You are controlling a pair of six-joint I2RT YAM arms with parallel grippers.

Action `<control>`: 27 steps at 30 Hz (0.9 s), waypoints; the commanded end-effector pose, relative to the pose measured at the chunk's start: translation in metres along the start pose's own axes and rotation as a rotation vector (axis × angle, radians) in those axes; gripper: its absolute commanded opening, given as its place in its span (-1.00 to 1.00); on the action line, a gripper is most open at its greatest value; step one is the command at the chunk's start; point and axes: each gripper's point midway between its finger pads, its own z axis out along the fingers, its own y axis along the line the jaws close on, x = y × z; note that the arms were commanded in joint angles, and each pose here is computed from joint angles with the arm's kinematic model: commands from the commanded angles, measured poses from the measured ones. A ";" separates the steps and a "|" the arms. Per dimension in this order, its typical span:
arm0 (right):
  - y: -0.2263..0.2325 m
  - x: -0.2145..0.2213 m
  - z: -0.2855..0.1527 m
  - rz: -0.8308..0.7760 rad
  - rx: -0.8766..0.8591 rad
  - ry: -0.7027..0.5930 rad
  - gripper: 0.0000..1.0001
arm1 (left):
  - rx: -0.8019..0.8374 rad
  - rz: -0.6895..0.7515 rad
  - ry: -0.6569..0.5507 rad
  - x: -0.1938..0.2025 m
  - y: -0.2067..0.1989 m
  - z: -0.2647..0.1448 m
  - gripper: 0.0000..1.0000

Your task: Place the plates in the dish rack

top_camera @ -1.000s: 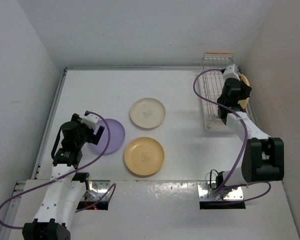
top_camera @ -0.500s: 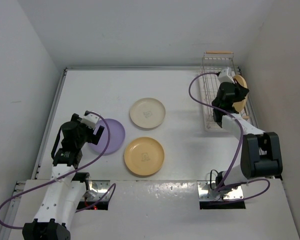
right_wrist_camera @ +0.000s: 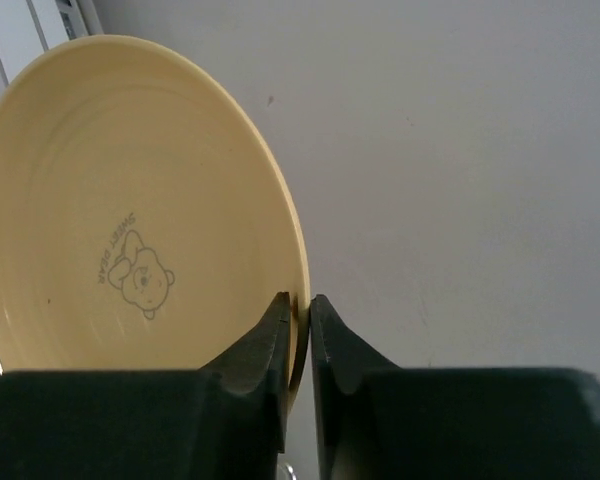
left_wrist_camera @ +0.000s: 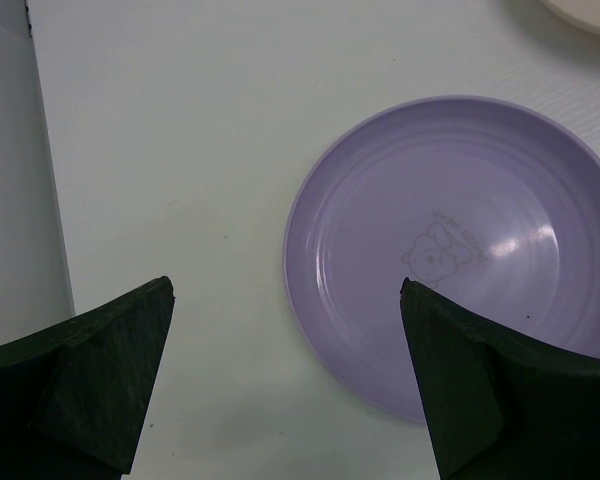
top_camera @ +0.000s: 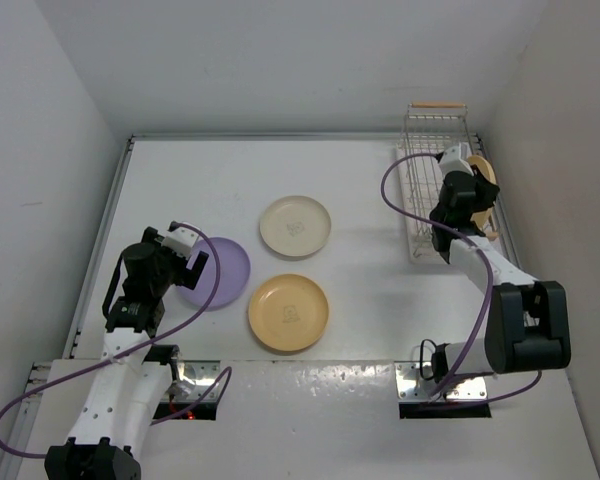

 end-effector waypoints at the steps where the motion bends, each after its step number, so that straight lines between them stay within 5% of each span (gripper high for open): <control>1: 0.022 0.011 -0.005 -0.052 -0.112 -0.015 -0.56 | -0.036 -0.014 -0.049 -0.015 0.010 -0.002 1.00; 12: 0.032 0.027 -0.009 -0.013 -0.176 0.026 -0.26 | -0.036 -0.005 -0.048 -0.015 0.010 -0.002 1.00; 18: 0.031 0.034 -0.012 0.015 -0.182 0.032 0.11 | -0.032 -0.006 -0.040 -0.011 0.008 -0.002 1.00; 27: 0.013 0.040 0.004 0.135 -0.155 0.096 0.11 | -0.032 -0.006 -0.040 -0.011 0.008 -0.002 1.00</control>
